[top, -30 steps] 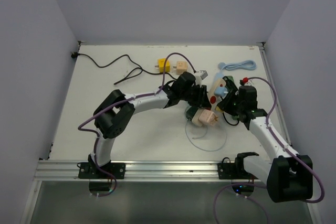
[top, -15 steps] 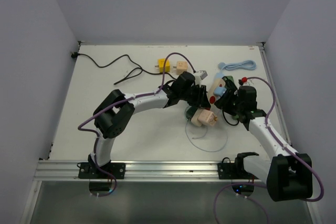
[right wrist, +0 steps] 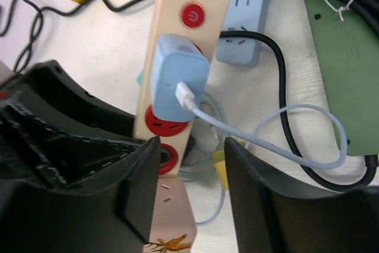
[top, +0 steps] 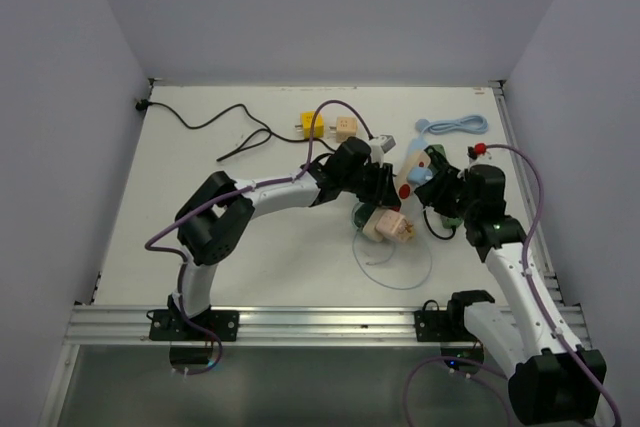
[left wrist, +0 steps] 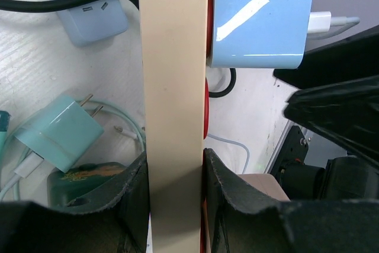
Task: Pull the plug off the socket
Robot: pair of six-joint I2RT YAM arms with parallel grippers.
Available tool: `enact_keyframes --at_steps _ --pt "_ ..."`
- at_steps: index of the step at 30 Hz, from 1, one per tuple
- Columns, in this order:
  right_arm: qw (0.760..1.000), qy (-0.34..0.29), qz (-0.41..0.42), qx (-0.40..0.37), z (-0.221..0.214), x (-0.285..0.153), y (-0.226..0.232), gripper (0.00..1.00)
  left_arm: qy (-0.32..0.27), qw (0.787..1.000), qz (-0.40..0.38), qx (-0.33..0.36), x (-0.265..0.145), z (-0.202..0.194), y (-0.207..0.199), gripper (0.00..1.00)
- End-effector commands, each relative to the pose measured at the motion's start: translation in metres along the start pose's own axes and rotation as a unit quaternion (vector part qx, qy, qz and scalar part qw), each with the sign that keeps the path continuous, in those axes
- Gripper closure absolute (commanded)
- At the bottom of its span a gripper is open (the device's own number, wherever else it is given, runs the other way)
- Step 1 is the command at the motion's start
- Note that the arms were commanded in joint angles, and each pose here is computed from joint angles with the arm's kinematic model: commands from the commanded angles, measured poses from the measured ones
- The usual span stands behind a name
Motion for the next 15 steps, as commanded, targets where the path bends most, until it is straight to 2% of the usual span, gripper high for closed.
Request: enact_keyframes --at_steps 1,5,10,15 --pt "0.999 -0.018 0.029 0.009 0.017 -0.013 0.018 0.44 -0.072 0.994 -0.066 0.049 -0.026 0.034 -0.033 1.0" --pt "0.999 -0.022 0.023 0.022 0.027 -0.01 0.024 0.34 -0.073 0.994 -0.067 0.053 -0.029 0.033 -0.034 1.0" --pt "0.999 0.003 -0.017 0.045 0.029 0.008 0.02 0.34 -0.076 0.993 -0.071 0.056 -0.034 0.033 -0.036 1.0" --pt "0.998 0.003 -0.005 0.059 0.027 0.02 0.019 0.34 -0.08 0.992 -0.077 0.061 -0.038 0.035 -0.041 1.0"
Point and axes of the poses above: each gripper's point midway between its finger pads, its own x axis out along the fingers, its own y axis along the line the jaws close on, z = x × y, the point moved 9 cm from there along -x, back along the fingers, and after that the axes turned 4 degrees about x, right-handed, at the moved point
